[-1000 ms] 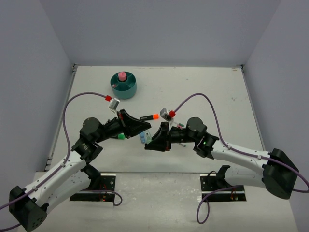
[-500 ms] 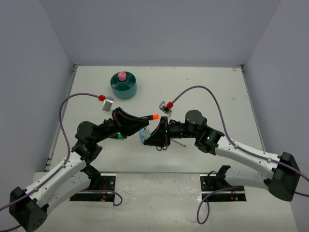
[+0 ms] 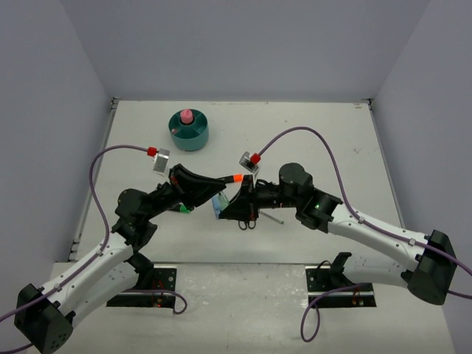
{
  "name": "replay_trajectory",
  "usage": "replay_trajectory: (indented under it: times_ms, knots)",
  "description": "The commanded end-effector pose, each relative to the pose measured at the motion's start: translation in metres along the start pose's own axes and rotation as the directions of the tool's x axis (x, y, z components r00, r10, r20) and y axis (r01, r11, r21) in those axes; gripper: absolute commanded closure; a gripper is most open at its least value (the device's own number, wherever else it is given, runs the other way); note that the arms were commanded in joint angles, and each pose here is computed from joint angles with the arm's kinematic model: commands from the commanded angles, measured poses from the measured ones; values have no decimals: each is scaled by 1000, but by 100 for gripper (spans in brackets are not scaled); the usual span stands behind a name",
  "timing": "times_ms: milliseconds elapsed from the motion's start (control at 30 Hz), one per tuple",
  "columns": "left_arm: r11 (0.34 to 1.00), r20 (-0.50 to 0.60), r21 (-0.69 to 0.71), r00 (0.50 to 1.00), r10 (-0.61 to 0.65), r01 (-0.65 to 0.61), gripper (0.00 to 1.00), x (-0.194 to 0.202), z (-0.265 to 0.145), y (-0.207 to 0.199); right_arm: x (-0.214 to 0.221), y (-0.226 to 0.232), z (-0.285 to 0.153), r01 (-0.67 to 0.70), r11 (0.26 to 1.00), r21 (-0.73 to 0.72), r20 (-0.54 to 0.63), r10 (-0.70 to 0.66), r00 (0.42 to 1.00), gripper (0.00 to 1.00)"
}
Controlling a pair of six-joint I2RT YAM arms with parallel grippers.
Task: Sort the stationery into containers
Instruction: Close the pen cap on the pen, then place the pen in the storage box.
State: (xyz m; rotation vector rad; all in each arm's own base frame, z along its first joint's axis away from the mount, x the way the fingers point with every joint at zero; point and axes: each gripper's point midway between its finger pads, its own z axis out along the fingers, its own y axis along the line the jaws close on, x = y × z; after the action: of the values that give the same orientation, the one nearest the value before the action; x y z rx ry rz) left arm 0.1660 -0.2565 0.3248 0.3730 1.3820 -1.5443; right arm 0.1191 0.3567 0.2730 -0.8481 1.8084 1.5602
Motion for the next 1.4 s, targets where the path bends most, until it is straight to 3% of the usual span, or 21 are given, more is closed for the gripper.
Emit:
replay_trajectory:
  times_ms: [0,267,500,800,933,1033,1200,1333,1367]
  knots:
    - [991,-179,-97,978,-110,94,100,60,-15,34,-105,69,-21,302,949,-87,352,-254,901,100]
    - [981,-222,-116,958,-179,157,100,86,-22,44,-125,71,-35,300,953,-48,490,-239,839,100]
    - [976,-252,-135,947,-199,170,100,106,-33,50,-145,81,-26,312,945,-102,474,-230,850,100]
    - [979,-294,-114,936,-195,168,100,119,-36,45,-178,45,-30,135,989,-63,510,-84,856,100]
    - [977,-278,-164,944,-176,134,100,114,-34,54,-163,48,-23,211,972,-104,442,-144,885,100]
    - [970,-225,-234,967,-116,62,100,87,-27,58,-116,35,-11,260,951,-165,290,-205,935,97]
    - [947,-149,-322,987,-56,5,100,41,-9,59,-60,5,-7,190,966,-178,168,-161,973,63]
    - [935,-96,-354,994,-42,5,100,18,3,60,-39,-4,-9,155,974,-167,132,-134,982,48]
    - [931,-89,-364,995,-38,3,100,11,7,60,-32,-10,-9,151,977,-152,116,-134,984,41]
